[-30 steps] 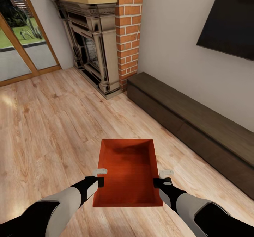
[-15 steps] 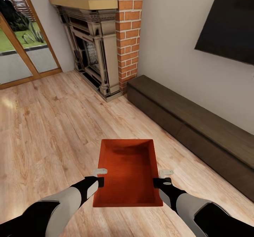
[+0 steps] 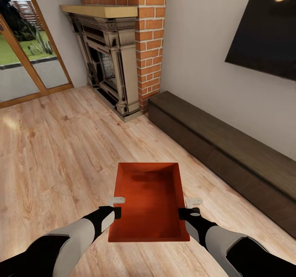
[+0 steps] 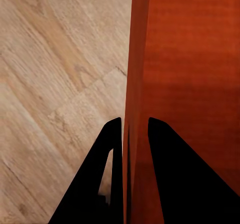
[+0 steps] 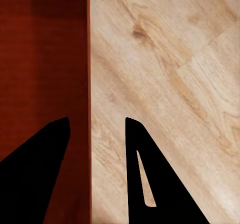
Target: Move the two storage containers from the living room to the garage. In the garage, place one container on the floor and stack the other container on top of it (either order is fine).
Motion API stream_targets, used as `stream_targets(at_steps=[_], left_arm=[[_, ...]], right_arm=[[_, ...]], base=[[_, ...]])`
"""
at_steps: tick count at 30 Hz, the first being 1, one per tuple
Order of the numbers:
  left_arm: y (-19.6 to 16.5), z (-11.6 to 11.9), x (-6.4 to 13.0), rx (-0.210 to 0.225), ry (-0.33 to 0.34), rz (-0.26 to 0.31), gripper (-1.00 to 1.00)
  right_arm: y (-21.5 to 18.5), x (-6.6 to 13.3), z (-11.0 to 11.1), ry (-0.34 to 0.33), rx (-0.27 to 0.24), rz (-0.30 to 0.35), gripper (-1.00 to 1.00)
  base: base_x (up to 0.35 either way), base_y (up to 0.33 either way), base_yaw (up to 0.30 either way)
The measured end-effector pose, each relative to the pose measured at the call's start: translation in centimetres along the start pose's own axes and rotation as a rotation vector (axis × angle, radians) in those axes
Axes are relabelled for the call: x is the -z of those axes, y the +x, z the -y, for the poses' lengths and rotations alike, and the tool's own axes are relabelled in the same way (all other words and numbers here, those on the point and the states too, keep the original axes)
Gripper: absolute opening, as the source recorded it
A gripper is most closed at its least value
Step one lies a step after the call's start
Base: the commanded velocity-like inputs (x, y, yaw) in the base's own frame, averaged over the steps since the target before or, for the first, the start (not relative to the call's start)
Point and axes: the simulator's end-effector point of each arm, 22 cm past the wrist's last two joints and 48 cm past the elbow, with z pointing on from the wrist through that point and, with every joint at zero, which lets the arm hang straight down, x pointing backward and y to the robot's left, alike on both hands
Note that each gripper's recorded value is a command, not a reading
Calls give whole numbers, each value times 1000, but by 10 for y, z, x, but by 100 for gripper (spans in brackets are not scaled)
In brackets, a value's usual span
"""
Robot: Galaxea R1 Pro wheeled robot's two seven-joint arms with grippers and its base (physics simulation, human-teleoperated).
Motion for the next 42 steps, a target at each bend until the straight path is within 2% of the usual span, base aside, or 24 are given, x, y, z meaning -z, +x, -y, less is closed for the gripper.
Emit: stream_targets(at_steps=[19,42], left_arm=[[-14,0,11,1,1,30,-100],[-15,0,11,0,0,31,-100]], right_arm=[[-15,8,2,3,-5,27,-100],[-15,9,4,3,-5,28,-100]], base=[[0,0,0],[0,0,0]])
